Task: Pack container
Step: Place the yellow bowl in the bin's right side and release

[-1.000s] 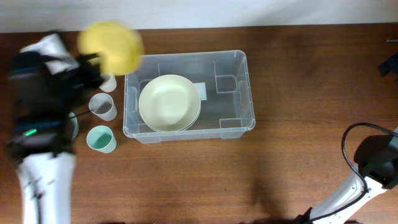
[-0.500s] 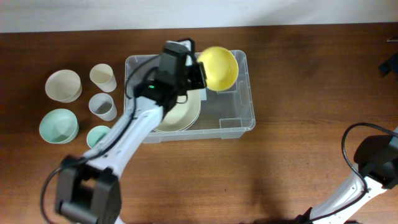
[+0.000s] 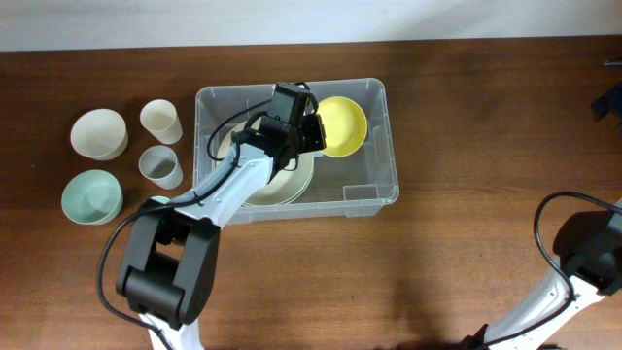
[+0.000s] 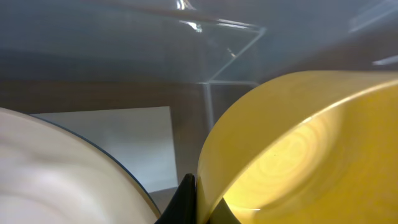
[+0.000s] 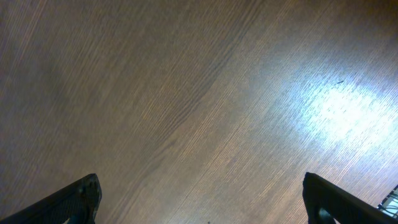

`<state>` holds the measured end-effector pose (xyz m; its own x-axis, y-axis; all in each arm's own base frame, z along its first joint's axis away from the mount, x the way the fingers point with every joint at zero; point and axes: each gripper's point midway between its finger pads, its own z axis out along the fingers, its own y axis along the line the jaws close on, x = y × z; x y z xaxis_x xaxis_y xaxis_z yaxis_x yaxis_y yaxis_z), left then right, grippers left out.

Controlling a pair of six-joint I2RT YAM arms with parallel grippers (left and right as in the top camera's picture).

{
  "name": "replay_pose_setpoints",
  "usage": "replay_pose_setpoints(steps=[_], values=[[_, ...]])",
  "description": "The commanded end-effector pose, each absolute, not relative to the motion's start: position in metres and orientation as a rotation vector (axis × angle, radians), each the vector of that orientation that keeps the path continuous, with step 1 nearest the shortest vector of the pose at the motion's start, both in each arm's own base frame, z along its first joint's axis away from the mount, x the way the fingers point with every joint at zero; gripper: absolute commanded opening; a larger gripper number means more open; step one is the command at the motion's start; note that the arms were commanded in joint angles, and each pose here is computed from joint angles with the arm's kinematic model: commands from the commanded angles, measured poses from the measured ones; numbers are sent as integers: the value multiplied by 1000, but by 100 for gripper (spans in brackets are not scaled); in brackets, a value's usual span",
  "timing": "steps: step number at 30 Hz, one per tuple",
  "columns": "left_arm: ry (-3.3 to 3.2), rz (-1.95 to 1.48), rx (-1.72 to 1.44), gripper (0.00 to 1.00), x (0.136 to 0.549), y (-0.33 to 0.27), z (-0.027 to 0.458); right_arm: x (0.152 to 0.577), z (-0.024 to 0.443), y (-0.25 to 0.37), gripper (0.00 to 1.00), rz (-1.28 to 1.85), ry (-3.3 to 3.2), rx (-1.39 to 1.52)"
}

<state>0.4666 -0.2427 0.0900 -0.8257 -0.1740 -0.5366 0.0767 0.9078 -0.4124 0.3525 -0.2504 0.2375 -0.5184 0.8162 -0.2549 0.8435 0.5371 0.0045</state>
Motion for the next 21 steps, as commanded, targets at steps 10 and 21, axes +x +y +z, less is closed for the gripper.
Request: replay_pose_setpoints(steps=[10,21], values=[[2470,-531,-62,15,472,-240,87,350,238,-251,99,-197,2548,1408],[2396,-556,2,34,484,-246,106,350,238,-251,99,-197,2548,1407]])
